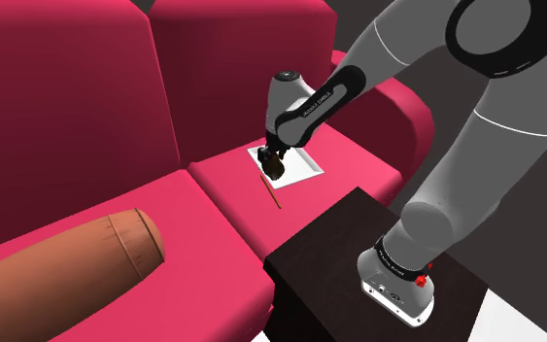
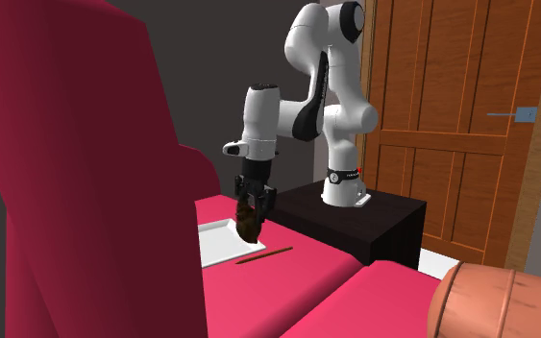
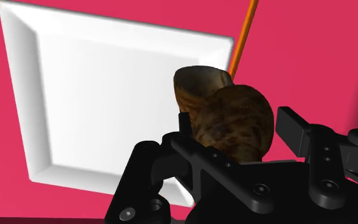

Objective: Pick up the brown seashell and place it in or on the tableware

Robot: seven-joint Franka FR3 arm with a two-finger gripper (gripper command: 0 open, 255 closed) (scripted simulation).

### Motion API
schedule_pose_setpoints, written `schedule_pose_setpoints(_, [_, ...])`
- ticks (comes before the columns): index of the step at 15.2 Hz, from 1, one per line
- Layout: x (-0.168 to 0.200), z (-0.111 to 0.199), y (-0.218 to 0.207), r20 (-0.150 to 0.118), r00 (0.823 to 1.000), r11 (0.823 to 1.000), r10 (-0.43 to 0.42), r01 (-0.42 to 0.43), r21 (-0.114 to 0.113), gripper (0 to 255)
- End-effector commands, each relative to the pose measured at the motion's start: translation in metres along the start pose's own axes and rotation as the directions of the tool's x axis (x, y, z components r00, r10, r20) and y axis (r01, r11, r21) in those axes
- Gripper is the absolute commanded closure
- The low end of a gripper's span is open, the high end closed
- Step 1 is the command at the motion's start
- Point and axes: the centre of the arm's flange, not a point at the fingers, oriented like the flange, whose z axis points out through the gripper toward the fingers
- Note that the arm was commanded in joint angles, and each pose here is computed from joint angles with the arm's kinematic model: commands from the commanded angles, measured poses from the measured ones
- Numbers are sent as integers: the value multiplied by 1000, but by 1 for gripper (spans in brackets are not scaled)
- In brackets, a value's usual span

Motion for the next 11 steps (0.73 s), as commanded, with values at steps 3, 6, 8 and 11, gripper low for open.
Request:
schedule_pose_setpoints(3, [20, 7, 49, 0, 1000, 1000, -2, 2, 0, 255])
schedule_pose_setpoints(6, [34, 11, 86, 0, 1000, 1000, -2, 2, 0, 255])
schedule_pose_setpoints(8, [43, 14, 111, 0, 1000, 1000, -2, 2, 0, 255])
schedule_pose_setpoints(11, [47, 25, 122, 0, 1000, 1000, -2, 2, 0, 255])
